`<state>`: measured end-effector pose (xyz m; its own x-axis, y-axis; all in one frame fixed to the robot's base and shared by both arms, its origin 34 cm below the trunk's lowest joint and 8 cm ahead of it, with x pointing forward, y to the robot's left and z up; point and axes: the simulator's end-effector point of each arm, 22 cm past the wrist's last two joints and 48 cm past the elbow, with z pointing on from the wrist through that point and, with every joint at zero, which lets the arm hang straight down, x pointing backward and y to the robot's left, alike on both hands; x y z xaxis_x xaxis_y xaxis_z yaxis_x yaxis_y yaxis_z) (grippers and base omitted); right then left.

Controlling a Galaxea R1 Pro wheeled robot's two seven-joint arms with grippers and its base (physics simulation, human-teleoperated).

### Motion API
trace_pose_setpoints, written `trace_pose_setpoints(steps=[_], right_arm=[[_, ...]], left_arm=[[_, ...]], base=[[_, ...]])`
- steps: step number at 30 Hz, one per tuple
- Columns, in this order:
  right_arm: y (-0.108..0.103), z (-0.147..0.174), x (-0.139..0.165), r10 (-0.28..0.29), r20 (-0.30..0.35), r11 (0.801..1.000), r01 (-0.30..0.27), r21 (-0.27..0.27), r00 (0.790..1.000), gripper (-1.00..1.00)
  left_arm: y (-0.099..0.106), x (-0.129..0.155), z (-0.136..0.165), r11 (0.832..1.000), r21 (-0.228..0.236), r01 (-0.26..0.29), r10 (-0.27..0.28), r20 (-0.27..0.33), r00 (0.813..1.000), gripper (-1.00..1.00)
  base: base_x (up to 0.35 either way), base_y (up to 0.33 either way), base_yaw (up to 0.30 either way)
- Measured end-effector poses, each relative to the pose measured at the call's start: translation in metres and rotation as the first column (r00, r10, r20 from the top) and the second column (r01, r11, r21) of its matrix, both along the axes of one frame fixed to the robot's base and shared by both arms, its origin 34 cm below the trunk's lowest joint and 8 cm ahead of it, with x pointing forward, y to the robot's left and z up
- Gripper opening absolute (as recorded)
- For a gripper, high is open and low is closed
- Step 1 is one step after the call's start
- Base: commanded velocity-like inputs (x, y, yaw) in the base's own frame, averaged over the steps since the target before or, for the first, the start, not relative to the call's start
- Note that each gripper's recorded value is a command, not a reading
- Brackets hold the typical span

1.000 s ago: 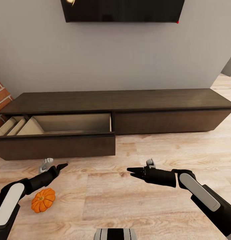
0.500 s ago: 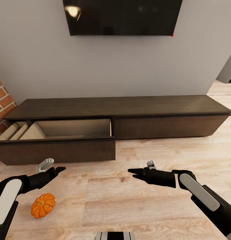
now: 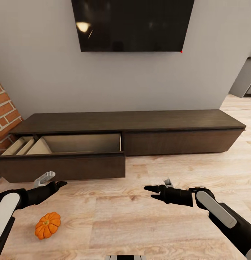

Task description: Place each of the two pumpkins and all three candles from the living room inside a cabinet in the living room (use any cabinet), then make sure every cabinet is closed, and position the cauldron so it is next to a table in the living room.

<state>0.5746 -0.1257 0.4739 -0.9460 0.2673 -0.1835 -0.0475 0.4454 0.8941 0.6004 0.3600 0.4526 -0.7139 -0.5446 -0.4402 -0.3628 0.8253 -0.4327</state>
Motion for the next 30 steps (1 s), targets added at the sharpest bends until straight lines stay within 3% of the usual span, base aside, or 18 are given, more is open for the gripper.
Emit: trace_pose_setpoints(steps=[2,7,16,22,30], right_arm=[[-0.011,-0.015,-0.001,-0.021,-0.035,0.999,0.02,-0.026,0.999,1.0],[-0.018,-0.02,-0.002,-0.037,-0.045,0.998,0.035,-0.045,0.998,1.0],[0.022,-0.021,-0.018,0.046,-0.002,0.995,-0.046,-0.089,0.999,1.0],[0.029,-0.011,-0.016,0.057,0.005,0.993,-0.056,-0.104,0.998,1.0],[0.022,-0.004,-0.003,0.035,0.044,0.987,-0.028,-0.155,0.998,1.0]], left_arm=[[0.003,0.0,0.006,1.0,0.007,0.0,0.0,0.009,1.0,1.0],[0.012,0.001,0.019,1.0,0.025,-0.002,0.002,0.029,1.0,1.0],[0.027,0.001,0.042,0.998,0.066,0.004,-0.008,0.061,0.998,1.0],[0.037,0.003,0.057,0.995,0.099,0.01,-0.016,0.053,0.998,1.0],[0.056,0.002,0.072,0.988,0.156,-0.004,0.0,0.023,1.0,1.0]], base=[[-0.076,0.0,0.0],[-0.02,0.0,0.0],[0.0,0.0,0.0],[0.0,0.0,0.0],[-0.115,0.0,0.0]])
